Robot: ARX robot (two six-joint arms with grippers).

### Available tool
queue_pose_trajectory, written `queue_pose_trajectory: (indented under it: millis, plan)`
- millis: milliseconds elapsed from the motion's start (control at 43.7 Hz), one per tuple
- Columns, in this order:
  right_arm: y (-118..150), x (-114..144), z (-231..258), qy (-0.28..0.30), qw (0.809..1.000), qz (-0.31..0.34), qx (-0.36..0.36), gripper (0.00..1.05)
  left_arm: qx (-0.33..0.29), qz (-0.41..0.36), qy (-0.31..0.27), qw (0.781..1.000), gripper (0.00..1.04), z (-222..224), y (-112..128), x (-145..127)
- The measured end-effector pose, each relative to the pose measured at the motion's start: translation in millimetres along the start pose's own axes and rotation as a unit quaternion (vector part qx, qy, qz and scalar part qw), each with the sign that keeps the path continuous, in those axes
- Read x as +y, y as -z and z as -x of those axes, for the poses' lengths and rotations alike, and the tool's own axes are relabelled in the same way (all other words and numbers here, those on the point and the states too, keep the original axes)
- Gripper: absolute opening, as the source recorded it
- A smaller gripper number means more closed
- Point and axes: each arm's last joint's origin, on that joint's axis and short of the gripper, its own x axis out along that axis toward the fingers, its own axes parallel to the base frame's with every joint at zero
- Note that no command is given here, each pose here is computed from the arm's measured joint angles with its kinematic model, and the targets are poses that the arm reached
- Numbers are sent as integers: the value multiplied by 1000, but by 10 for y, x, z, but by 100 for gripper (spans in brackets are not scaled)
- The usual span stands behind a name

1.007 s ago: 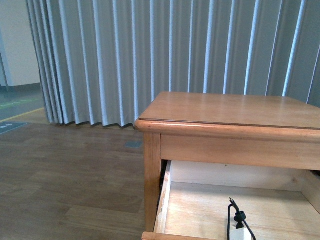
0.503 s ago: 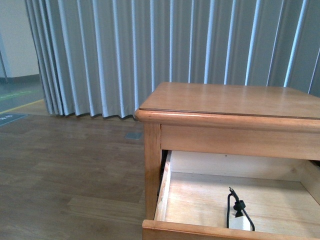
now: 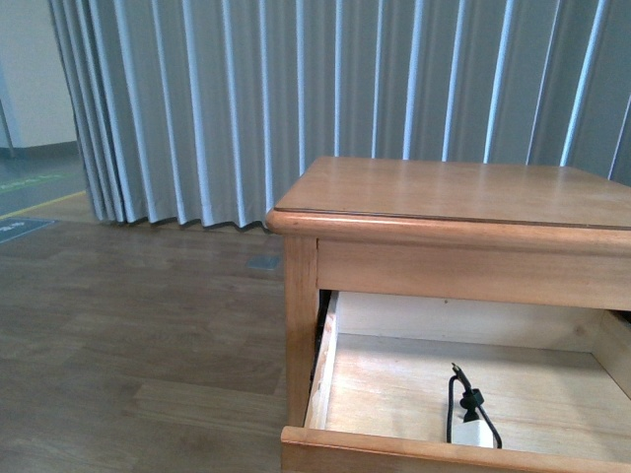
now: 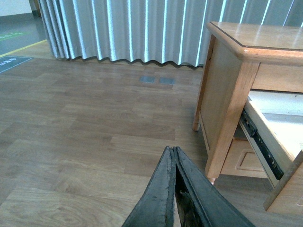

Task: Put charger into drawer

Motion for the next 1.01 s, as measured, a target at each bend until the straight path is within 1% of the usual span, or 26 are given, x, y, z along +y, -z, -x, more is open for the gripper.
queue_pose_trajectory:
  millis: [137,183,206,229,252,297,366,435,480,572,641,664,709,869,1007]
  plan:
    - [0,0,0,0,1000,0,0,96,0,0,0,1000,4,0,0,0]
    - [0,0,0,0,1000,0,0,96,0,0,0,1000,8,0,0,0]
    - [2,2,-2,9,1000,11,-3,96,0,0,0,1000,14,0,0,0]
    - [5,0,-5,37,999,31,-14,96,0,0,0,1000,19,0,0,0]
    - [4,-6,-9,64,996,65,-16,96,0,0,0,1000,24,0,0,0]
    - [31,-24,-27,91,989,119,10,96,0,0,0,1000,35,0,0,0]
    - [88,-41,-62,88,984,147,51,96,0,0,0,1000,46,0,0,0]
    - [140,-50,-108,76,980,160,91,96,0,0,0,1000,57,0,0,0]
    - [167,-55,-142,65,978,161,119,96,0,0,0,1000,64,0,0,0]
    - [239,-55,-231,40,969,158,183,96,0,0,0,1000,82,0,0,0]
    - [311,-40,-314,17,962,152,227,96,0,0,0,1000,98,0,0,0]
    - [330,-31,-345,8,960,147,237,96,0,0,0,1000,100,0,0,0]
    - [345,-10,-403,-6,958,142,249,96,0,0,0,1000,98,0,0,0]
    - [384,123,-648,-59,950,114,284,96,0,-1,0,1000,99,0,0,0]
    - [428,287,-919,-95,947,92,293,96,0,-1,0,1000,99,0,0,0]
